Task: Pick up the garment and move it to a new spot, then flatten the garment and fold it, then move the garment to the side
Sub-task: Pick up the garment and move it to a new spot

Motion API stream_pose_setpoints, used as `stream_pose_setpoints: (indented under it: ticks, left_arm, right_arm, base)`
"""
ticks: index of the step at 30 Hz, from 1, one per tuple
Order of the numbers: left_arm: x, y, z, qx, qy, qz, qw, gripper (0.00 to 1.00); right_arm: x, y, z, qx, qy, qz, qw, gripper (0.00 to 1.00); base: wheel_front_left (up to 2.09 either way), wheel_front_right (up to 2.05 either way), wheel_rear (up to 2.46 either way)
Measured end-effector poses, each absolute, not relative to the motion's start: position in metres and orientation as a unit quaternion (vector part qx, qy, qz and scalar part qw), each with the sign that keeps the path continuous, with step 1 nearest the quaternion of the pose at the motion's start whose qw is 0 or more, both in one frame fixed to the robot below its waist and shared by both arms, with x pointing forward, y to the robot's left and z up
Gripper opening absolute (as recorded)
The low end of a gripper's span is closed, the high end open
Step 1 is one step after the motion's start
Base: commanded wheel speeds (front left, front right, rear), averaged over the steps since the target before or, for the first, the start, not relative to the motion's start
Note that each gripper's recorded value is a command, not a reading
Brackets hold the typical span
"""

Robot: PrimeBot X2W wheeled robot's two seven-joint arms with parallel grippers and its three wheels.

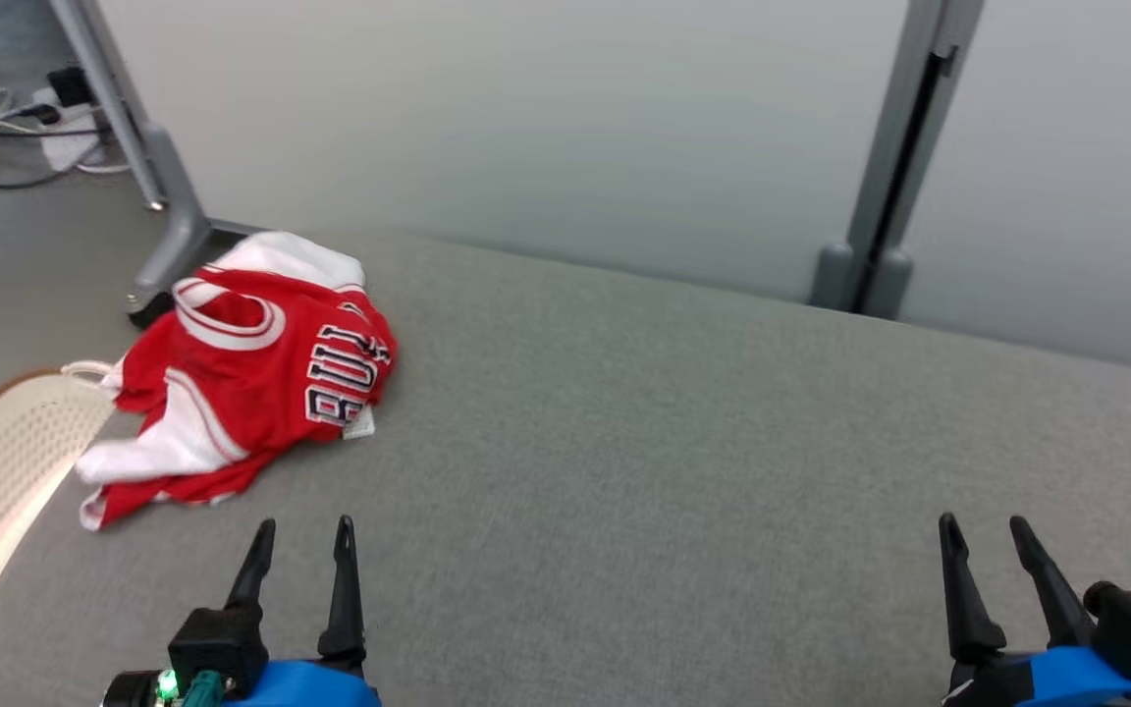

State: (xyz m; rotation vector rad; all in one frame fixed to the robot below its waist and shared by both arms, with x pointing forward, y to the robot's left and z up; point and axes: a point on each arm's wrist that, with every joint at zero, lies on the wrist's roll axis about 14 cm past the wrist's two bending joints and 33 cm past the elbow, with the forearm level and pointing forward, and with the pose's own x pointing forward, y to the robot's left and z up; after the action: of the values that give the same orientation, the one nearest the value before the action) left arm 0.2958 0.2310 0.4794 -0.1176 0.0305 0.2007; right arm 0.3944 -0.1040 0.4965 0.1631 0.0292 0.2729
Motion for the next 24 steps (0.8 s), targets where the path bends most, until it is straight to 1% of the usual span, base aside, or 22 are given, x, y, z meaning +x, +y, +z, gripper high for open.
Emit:
stream_pose_setpoints:
  ticks: [8,13,19,24]
  left_arm:
    - [0.25,0.283,0.492,-0.033,0.001,0.194,0.98,1.0]
    - [0.225,0.306,0.485,-0.026,0.016,0.25,0.968,1.0]
    - [0.206,0.322,0.484,-0.022,0.015,0.303,0.953,1.0]
    - [0.197,0.326,0.487,-0.022,0.011,0.322,0.946,1.0]
  right_arm:
    - [0.405,-0.036,0.497,0.079,0.025,0.226,0.97,1.0]
    - [0.408,0.001,0.489,0.08,0.041,0.276,0.957,1.0]
    - [0.413,0.037,0.486,0.08,0.05,0.32,0.943,1.0]
    - [0.414,0.052,0.484,0.081,0.054,0.338,0.936,1.0]
  base:
    - [0.0,0.0,0.0]
    - [0.0,0.0,0.0]
    - [0.0,0.0,0.0]
    - [0.0,0.0,0.0]
